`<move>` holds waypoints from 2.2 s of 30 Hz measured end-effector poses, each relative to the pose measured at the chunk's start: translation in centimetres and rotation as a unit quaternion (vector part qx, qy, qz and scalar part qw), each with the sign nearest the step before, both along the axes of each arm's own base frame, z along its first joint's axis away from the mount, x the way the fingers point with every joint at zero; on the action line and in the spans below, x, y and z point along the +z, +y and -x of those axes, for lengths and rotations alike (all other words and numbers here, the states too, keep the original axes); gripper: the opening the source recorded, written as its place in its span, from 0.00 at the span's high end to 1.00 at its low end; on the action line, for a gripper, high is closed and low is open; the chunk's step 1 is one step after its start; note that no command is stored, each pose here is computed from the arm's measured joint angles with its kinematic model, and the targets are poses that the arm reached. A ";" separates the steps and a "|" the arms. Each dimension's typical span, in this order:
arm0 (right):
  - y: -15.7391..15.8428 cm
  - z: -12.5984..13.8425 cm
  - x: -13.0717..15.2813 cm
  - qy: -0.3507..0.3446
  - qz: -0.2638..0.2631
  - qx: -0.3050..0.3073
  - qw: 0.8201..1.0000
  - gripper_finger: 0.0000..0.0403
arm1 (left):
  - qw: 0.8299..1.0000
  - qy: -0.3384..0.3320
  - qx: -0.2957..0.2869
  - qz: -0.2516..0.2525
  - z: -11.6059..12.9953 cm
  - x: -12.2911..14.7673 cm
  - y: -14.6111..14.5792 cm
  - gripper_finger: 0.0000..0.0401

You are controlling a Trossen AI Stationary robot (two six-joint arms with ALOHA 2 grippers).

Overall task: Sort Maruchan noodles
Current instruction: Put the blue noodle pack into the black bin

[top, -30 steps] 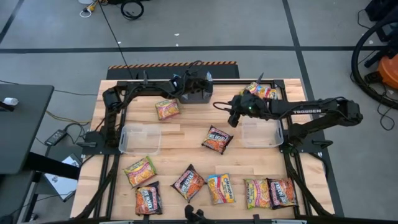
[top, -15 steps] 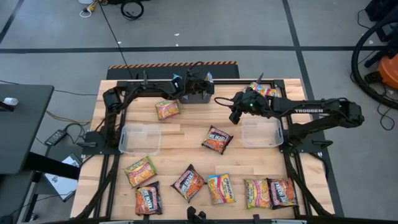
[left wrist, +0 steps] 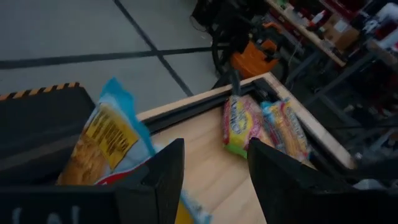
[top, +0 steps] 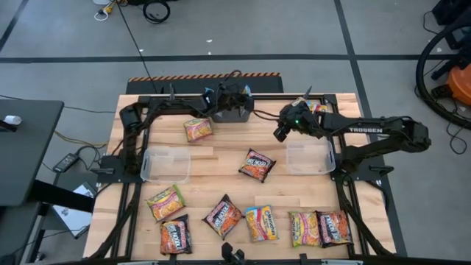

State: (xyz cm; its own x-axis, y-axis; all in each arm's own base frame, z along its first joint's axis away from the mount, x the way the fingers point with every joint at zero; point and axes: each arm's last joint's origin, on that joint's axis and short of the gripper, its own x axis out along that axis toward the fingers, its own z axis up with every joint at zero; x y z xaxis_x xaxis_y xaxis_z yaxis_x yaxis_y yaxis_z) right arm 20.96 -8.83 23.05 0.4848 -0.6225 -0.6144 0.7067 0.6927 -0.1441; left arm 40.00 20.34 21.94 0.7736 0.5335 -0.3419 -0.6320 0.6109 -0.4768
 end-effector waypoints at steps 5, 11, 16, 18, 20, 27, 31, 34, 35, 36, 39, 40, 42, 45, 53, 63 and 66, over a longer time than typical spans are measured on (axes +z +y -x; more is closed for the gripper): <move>-1.4 1.9 -1.0 0.031 -0.043 -0.111 0.992 0.57 | 0.999 0.030 -0.020 -0.029 1.4 2.9 -0.7 0.55; -3.1 4.8 -2.1 0.076 -0.115 -0.230 0.963 0.57 | 0.989 0.101 -0.073 -0.080 4.7 7.2 -4.1 0.55; -4.3 5.6 -3.5 0.107 -0.157 -0.270 0.944 0.57 | 0.980 0.110 -0.117 -0.121 7.9 7.9 -9.1 0.55; -4.4 5.6 -4.0 0.111 -0.184 -0.283 0.935 0.57 | 0.977 0.113 -0.131 -0.126 9.4 7.5 -10.9 0.55; -4.4 5.6 -4.6 0.119 -0.197 -0.298 0.926 0.57 | 0.974 0.116 -0.145 -0.129 10.7 6.9 -12.6 0.55; -4.9 4.9 -6.4 0.121 -0.230 -0.346 0.902 0.57 | 0.959 0.109 -0.207 -0.163 12.8 6.4 -16.3 0.55; -4.9 4.6 -7.5 0.132 -0.243 -0.368 0.888 0.57 | 0.946 0.116 -0.241 -0.185 12.7 6.3 -18.0 0.55; -4.9 4.5 -8.2 0.146 -0.246 -0.382 0.879 0.58 | 0.942 0.119 -0.245 -0.197 12.7 6.3 -19.4 0.55; -4.9 4.4 -8.4 0.150 -0.243 -0.386 0.877 0.59 | 0.941 0.121 -0.242 -0.203 12.7 6.3 -19.9 0.55; -5.0 4.4 -8.6 0.153 -0.240 -0.392 0.875 0.61 | 0.940 0.124 -0.237 -0.210 12.7 6.3 -20.3 0.55; -5.0 4.2 -9.1 0.163 -0.223 -0.402 0.873 0.70 | 0.937 0.128 -0.228 -0.231 12.8 6.4 -21.7 0.55; -4.9 4.2 -9.2 0.167 -0.218 -0.403 0.873 0.74 | 0.936 0.129 -0.226 -0.236 12.8 6.5 -22.2 0.55; -4.8 4.0 -9.3 0.171 -0.207 -0.401 0.876 0.84 | 0.934 0.130 -0.223 -0.246 12.9 6.5 -23.1 0.55; -4.6 3.7 -9.1 0.171 -0.194 -0.385 0.886 0.97 | 0.932 0.134 -0.215 -0.258 13.1 6.5 -24.2 0.55; -2.3 2.6 -4.1 0.069 -0.183 -0.313 0.929 0.99 | 0.929 0.138 -0.204 -0.276 13.4 6.6 -25.5 0.55; 0.0 2.1 3.3 -0.111 -0.128 -0.150 0.974 0.99 | 0.932 0.153 -0.186 -0.271 12.9 5.9 -25.0 0.55; 0.1 2.1 3.4 -0.092 -0.117 -0.115 0.982 0.98 | 0.932 0.155 -0.186 -0.270 12.8 5.8 -25.0 0.55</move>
State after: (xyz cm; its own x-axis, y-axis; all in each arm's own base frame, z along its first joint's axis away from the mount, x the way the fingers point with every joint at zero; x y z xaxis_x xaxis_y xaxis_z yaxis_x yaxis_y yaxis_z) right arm 18.88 -8.75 26.46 0.4636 -0.5810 -0.6690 0.8480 0.5098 0.1448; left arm 27.23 -4.68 27.71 0.8484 0.4071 -0.3384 -0.3845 0.9133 0.1347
